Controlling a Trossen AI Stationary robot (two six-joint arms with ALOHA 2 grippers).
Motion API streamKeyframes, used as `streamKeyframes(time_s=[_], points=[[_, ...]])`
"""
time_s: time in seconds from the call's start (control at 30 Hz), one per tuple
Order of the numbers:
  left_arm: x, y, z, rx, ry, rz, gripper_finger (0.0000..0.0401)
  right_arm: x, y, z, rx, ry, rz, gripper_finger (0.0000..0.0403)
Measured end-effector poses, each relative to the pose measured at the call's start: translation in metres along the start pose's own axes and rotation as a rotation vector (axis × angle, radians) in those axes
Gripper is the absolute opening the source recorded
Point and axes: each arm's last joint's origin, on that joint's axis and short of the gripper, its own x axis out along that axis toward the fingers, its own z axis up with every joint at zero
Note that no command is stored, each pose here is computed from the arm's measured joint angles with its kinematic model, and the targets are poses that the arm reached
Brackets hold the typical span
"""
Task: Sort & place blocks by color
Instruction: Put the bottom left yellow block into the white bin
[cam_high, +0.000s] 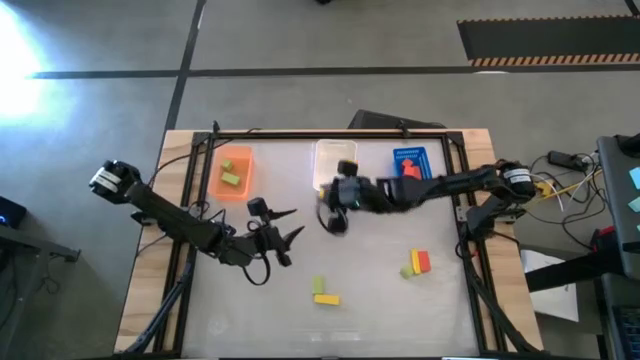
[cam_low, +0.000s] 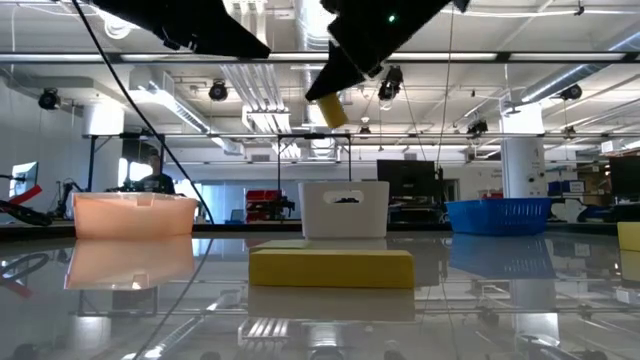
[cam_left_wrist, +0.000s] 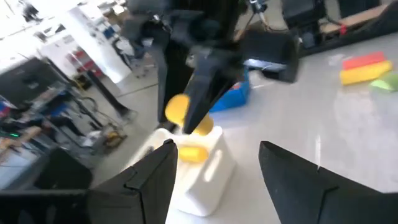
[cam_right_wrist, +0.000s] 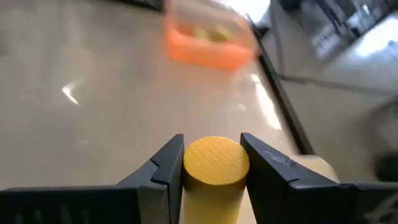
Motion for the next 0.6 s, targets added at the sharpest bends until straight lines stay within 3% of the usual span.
streamKeyframes(time_s=[0.2,0.4,0.6], points=[[-0.008,0.019,-0.001,0.006,-0.020,0.032,0.0210,0.024,-0.059,-0.019,0.068,0.061,-0.089,0.0116],[-0.019,0.039,-0.014,-0.066,-0.038,0.047,0.0211,0.043,-0.112,-0.055,0.282,-0.102,-0.118,0.0116],[-0.024,0.050,-0.019,-0.121,-0.071,0.064,0.0211,0.064,-0.121,-0.099,0.425,-0.244,-0.169,0.0116]])
